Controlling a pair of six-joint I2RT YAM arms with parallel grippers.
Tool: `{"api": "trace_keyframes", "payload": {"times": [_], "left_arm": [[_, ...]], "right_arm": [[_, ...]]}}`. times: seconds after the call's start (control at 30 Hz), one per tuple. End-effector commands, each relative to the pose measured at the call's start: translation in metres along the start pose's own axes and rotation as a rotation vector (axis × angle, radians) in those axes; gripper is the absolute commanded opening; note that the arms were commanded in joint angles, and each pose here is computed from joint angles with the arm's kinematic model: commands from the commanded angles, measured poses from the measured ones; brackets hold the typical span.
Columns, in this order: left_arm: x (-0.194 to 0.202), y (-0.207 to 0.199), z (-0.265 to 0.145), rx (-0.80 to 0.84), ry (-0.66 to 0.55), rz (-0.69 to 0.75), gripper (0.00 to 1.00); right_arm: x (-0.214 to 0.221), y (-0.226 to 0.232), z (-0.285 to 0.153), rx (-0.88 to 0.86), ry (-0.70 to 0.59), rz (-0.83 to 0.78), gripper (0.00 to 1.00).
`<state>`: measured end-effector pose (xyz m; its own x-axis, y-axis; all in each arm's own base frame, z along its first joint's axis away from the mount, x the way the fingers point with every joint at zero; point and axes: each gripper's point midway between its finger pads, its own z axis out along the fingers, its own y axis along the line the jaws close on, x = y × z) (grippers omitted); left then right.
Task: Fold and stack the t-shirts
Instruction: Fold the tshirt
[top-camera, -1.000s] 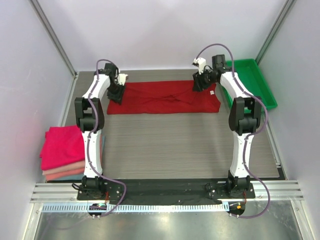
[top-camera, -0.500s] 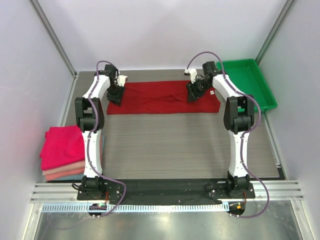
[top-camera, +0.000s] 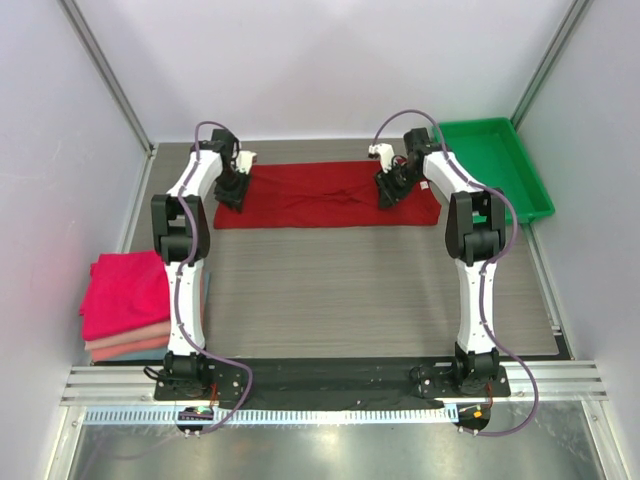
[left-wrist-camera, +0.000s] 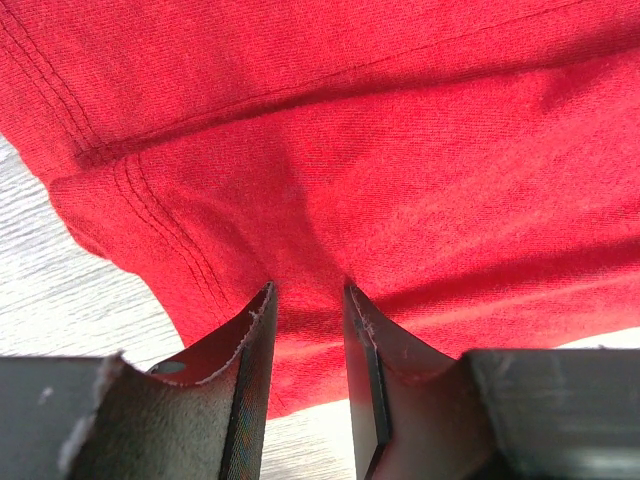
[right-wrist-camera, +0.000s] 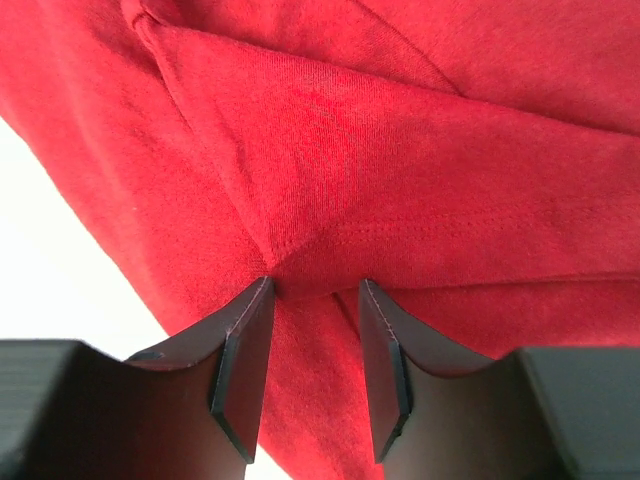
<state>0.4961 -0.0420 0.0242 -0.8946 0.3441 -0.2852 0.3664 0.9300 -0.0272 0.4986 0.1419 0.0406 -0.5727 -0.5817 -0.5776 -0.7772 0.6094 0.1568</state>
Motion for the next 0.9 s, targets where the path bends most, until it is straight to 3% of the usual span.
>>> {"api": "trace_keyframes", "payload": {"times": [0.0,0.13,0.23,0.33,0.4,0.63,0.87], "left_arm": [[0.007,0.0,0.008,-0.01,0.029,-0.007,0.34],[0.007,0.0,0.009,-0.012,0.032,-0.003,0.34],[0.007,0.0,0.01,-0.016,0.035,-0.001,0.34],[0.009,0.0,0.011,-0.022,0.04,0.003,0.34],[0.008,-0.001,0.011,-0.02,0.039,0.004,0.34],[0.008,0.0,0.012,-0.021,0.04,0.004,0.34],[0.006,0.0,0.007,-0.032,0.03,0.009,0.34]], "right_arm": [[-0.006,0.0,0.002,0.009,0.004,-0.03,0.45],[-0.006,0.004,0.003,-0.003,0.008,-0.043,0.44],[-0.003,0.006,0.006,-0.009,0.018,-0.045,0.35],[-0.006,0.005,0.007,-0.006,0.017,-0.05,0.16],[-0.012,0.005,0.003,0.004,0.005,-0.061,0.11],[-0.06,-0.002,-0.026,0.106,-0.066,-0.206,0.1],[-0.113,-0.02,-0.016,0.228,-0.149,-0.315,0.12]]}}
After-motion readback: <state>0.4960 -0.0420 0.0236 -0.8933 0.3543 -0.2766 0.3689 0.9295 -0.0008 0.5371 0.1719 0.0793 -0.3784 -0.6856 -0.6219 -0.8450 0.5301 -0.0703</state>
